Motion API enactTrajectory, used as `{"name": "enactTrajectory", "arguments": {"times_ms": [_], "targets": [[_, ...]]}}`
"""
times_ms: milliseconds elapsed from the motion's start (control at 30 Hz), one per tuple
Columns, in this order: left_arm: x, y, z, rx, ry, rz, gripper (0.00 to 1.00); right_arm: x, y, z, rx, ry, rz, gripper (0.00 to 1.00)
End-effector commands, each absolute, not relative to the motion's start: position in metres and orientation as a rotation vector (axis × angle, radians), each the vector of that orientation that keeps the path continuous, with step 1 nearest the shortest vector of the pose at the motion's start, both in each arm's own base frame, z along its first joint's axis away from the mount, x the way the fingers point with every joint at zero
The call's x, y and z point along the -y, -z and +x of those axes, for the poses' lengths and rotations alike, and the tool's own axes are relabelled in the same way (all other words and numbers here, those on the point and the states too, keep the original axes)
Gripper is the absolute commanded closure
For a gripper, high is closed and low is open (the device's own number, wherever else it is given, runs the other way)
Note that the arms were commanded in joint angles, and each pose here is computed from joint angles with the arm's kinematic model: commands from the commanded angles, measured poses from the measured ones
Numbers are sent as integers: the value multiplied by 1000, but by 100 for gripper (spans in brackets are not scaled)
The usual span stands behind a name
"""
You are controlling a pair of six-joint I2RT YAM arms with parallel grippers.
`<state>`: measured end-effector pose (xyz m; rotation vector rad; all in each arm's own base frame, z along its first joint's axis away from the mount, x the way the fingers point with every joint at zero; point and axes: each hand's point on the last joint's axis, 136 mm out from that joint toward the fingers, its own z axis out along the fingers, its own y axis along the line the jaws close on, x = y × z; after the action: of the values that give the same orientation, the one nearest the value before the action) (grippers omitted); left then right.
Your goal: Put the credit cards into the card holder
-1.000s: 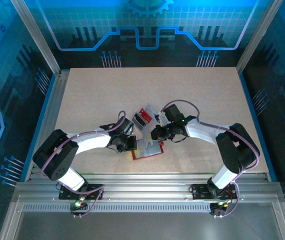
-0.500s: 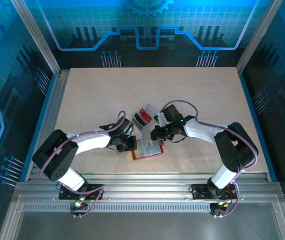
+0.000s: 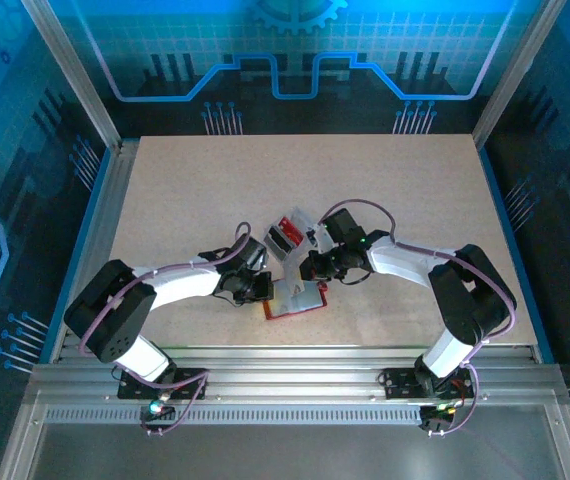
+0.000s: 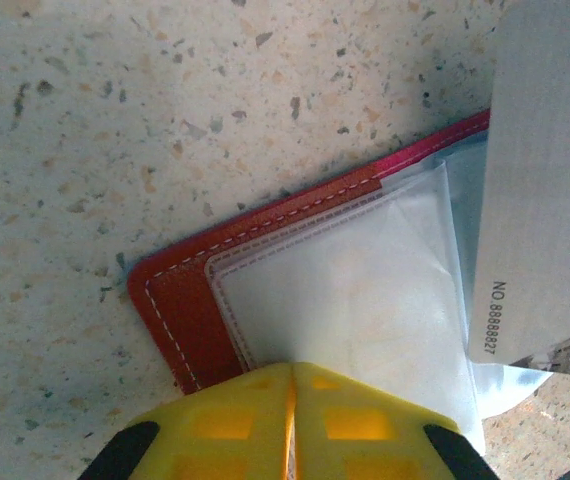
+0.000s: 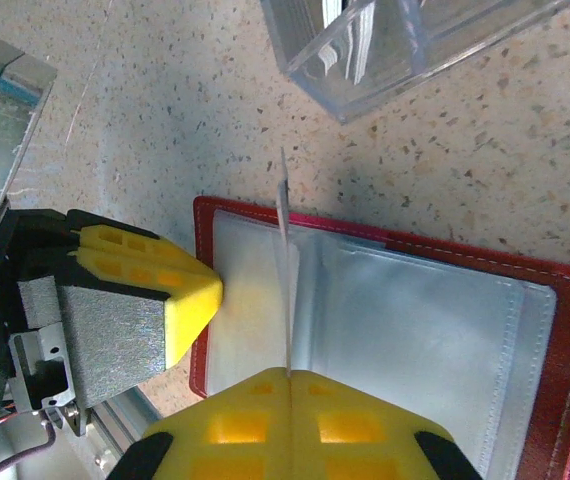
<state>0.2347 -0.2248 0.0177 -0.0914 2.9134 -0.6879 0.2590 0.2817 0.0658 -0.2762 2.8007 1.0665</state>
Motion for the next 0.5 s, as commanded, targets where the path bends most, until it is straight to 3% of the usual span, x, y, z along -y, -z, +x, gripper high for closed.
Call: {"name": "enactTrajectory", "arguments": {"times_ms": [0,467], "targets": [[207,2,215,-2998,569,-97,90,-289,-69,258,-2806,-1097,-292,100],[206,1,215,-2995,570,-93,90,-285,-60,253,-2833,-1074,-285,100]]}}
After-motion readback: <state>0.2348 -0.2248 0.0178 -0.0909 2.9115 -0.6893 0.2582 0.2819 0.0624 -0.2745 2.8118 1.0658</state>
